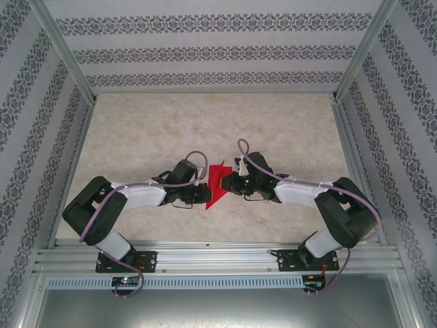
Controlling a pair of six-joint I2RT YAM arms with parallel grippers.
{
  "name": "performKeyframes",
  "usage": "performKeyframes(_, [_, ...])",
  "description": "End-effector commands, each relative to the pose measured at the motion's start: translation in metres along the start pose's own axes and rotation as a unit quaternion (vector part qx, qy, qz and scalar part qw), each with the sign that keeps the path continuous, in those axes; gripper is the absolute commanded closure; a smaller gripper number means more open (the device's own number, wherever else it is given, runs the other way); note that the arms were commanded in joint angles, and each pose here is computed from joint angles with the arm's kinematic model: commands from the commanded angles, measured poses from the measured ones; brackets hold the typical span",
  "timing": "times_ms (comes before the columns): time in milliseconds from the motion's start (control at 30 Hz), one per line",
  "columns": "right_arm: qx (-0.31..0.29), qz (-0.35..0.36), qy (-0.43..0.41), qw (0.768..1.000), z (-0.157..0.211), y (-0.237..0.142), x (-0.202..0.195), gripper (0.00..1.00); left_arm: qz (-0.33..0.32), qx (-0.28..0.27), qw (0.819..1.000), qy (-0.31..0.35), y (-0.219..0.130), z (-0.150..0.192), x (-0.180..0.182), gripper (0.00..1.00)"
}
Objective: Fold a paper plane with a square sheet of paper (pick it up from the middle)
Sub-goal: Fourth fold the wing at the center of the table.
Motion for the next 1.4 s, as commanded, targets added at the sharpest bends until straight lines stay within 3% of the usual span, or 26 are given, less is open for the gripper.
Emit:
performKeyframes(0, [-0.014,-0.044,-0.023,0.999,-0.016,0.008,0.025,0.86,0.047,0.009,0.999,-0.014,-0.004,-0.004,-0.011,0.90])
performKeyframes(267, [-0.006,-0.076,-0.011,0.997,-0.022,0.025,0.030,0.88,0.068,0.038,0.996,-0.041,0.000,-0.007,-0.007,0.90])
performKeyframes(500, [-0.014,-0.037,0.013,0.999,-0.025,0.033,0.006,0.88,0.071,0.050,0.995,-0.058,0.006,-0.009,0.000,0.90])
performKeyframes(833, [-0.025,-0.043,0.009,0.999,-0.033,0.026,0.006,0.87,0.103,0.065,0.989,-0.086,0.004,-0.018,-0.001,0.90])
performKeyframes(1367, [-0.005,-0.050,0.013,0.999,-0.033,0.045,0.001,0.86,0.119,0.082,0.982,-0.123,0.006,-0.023,0.004,0.91])
Point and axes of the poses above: each hand's point on the last joint's axis, 136 mm out from that joint toward the fingers, its own y axis out along the fingers, its own x axis along the line the jaws close on, z = x × y, the point moved 1 cm from there along -y, back along the fingers, and after that the axes turned 13 degrees about -y, right-handed, at the moved point
